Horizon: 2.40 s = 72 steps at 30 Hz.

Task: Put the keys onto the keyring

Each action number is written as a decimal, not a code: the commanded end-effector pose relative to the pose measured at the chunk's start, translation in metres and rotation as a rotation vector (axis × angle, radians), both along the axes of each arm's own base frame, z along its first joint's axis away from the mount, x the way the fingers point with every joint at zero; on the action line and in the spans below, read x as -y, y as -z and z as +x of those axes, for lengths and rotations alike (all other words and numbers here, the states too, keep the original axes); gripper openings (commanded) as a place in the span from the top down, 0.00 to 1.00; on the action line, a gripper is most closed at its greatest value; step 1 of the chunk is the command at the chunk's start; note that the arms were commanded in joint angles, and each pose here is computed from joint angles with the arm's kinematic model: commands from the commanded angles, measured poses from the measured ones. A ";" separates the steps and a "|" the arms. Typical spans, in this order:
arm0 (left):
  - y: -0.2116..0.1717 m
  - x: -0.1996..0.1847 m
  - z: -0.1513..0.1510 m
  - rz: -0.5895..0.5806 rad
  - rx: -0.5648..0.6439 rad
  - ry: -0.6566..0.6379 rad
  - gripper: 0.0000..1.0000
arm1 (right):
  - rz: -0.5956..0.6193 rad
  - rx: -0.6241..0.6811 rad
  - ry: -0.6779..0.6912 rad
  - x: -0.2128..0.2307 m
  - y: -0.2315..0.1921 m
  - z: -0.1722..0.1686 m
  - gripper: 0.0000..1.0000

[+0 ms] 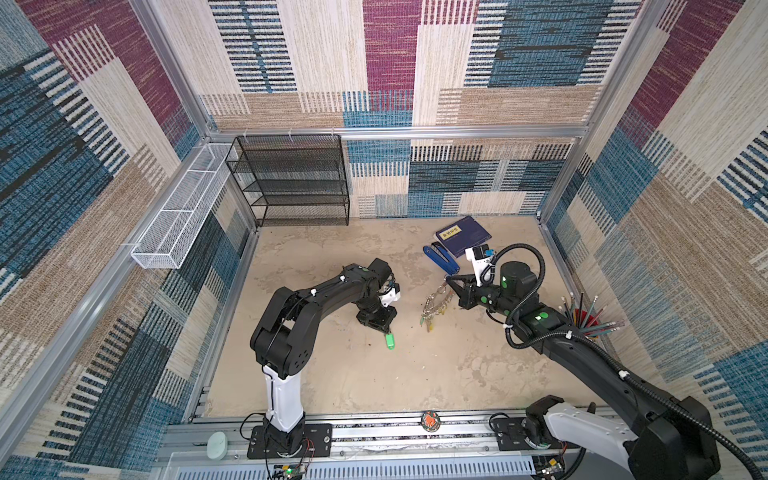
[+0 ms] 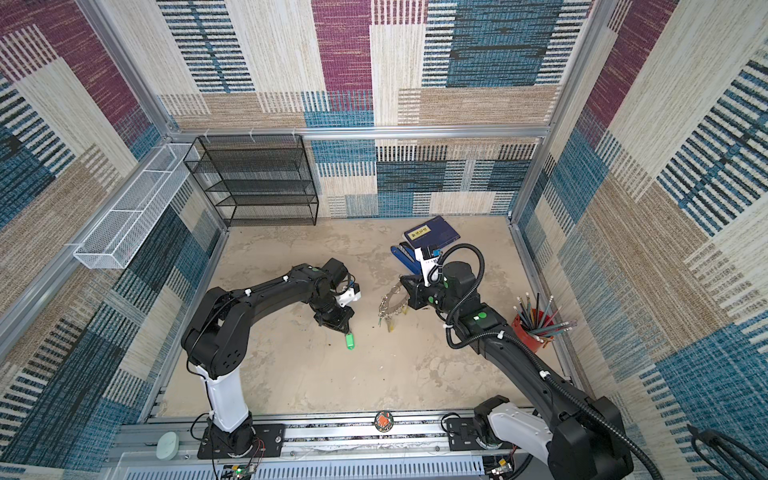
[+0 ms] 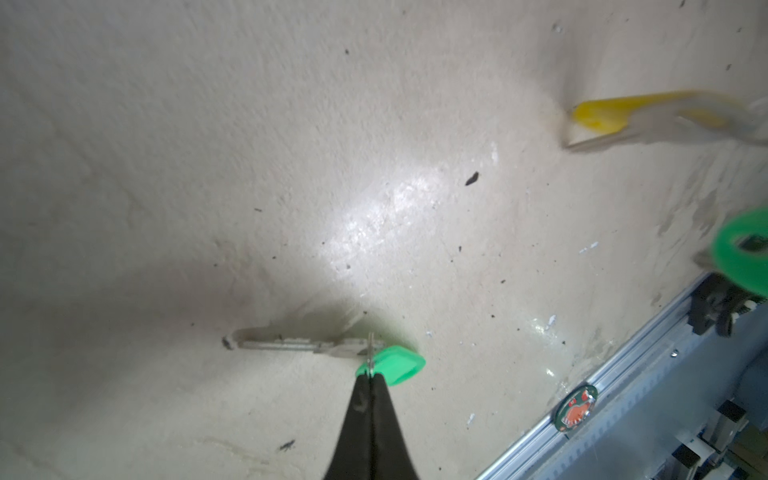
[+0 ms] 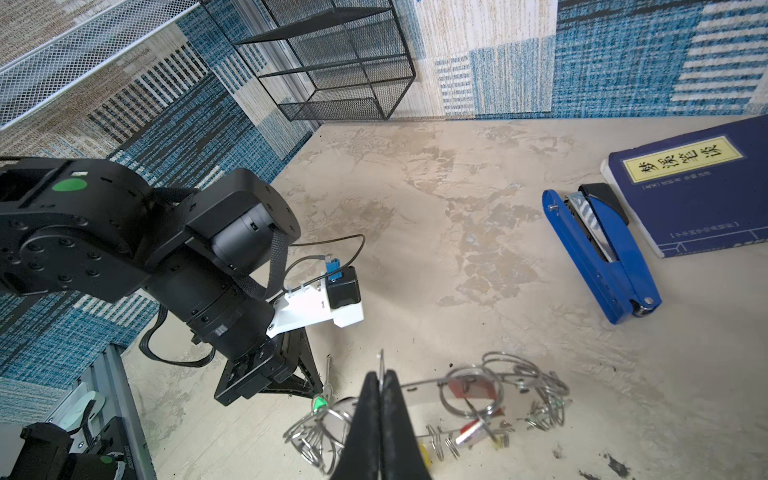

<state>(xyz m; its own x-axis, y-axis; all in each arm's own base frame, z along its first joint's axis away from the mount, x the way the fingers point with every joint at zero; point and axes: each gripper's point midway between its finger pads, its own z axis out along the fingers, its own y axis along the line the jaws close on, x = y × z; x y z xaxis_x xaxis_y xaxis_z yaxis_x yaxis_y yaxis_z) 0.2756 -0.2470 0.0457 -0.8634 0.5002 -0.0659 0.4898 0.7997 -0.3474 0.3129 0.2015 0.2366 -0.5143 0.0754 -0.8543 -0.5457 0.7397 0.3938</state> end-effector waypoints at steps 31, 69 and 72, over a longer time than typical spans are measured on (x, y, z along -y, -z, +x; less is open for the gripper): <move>-0.049 0.012 0.018 -0.228 0.121 -0.229 0.64 | 0.052 0.046 -0.031 -0.009 -0.020 0.009 1.00; -0.004 0.019 0.041 -0.163 0.244 0.308 0.74 | 0.063 0.057 -0.039 -0.003 -0.024 -0.003 1.00; -0.001 0.016 0.037 -0.136 0.221 0.321 0.75 | 0.058 0.055 -0.040 -0.002 -0.023 -0.005 1.00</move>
